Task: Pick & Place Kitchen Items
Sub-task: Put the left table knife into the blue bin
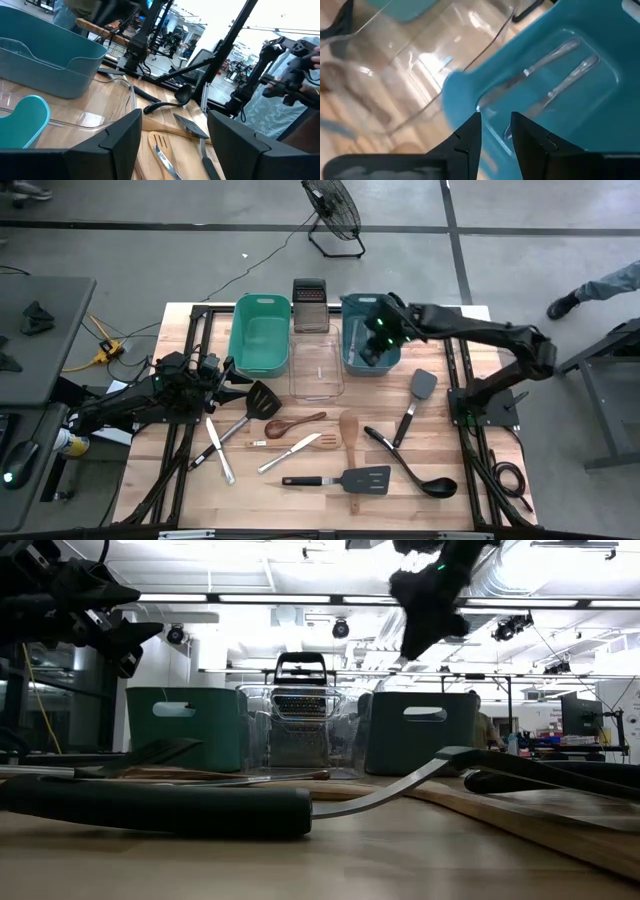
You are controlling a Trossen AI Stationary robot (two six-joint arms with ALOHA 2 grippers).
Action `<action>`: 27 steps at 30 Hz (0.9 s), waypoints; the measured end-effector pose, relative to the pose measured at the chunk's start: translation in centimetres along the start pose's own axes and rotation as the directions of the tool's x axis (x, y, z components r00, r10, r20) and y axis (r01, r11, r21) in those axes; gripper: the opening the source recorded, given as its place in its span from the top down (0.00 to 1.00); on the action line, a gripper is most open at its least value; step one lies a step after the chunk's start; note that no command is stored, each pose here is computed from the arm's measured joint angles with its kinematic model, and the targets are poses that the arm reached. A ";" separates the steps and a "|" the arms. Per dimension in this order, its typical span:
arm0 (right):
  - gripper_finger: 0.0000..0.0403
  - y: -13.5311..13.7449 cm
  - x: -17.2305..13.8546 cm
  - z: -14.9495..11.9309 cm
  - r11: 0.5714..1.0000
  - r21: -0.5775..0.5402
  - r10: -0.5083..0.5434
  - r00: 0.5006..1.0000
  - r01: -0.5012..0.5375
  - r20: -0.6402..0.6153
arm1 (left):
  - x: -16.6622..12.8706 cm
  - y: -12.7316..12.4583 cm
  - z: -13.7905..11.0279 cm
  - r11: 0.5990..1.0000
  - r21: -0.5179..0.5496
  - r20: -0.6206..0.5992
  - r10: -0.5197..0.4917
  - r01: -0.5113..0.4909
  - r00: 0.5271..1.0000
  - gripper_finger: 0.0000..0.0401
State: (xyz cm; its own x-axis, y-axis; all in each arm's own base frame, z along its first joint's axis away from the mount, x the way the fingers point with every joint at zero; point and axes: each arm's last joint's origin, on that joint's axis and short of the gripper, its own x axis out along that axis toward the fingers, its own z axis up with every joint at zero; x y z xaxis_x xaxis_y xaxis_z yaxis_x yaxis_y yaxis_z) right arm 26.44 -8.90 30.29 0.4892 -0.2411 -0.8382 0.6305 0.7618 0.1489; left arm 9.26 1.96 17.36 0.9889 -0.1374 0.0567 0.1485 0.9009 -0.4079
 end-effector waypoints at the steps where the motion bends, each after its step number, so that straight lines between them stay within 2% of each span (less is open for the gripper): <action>1: 0.76 0.4 -0.5 -0.8 1.000 -0.005 0.014 1.000 -0.014 0.006 | 0.0 0.0 0.0 1.000 0.000 0.000 0.000 0.000 1.000 0.44; 6: 0.76 2.2 -2.3 -5.0 0.992 -0.051 0.114 0.993 -0.113 0.005 | 0.0 0.0 0.0 1.000 0.000 0.000 0.000 0.000 1.000 0.44; 11: 0.76 3.5 -3.3 -8.4 0.963 -0.098 0.251 0.968 -0.250 0.003 | 0.0 0.0 0.0 1.000 0.000 0.000 0.000 0.000 1.000 0.44; 18: 0.76 5.8 -4.7 -12.1 0.939 -0.202 0.297 0.952 -0.278 0.070 | 0.0 0.0 0.0 1.000 0.000 0.000 0.000 0.000 1.000 0.44; 27: 0.76 9.1 -5.6 -15.4 0.822 -0.372 0.487 0.871 -0.431 0.068 | 0.0 0.0 0.0 1.000 0.000 0.000 0.001 -0.001 1.000 0.44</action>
State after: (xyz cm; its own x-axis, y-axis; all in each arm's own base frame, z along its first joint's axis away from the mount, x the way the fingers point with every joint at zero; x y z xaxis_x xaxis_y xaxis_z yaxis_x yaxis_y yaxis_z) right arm 20.15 8.64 28.20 0.7739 0.1207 -0.6217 0.0832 0.9538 0.2887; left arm 9.26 1.96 17.36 0.9890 -0.1368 0.0567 0.1480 0.9010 -0.4079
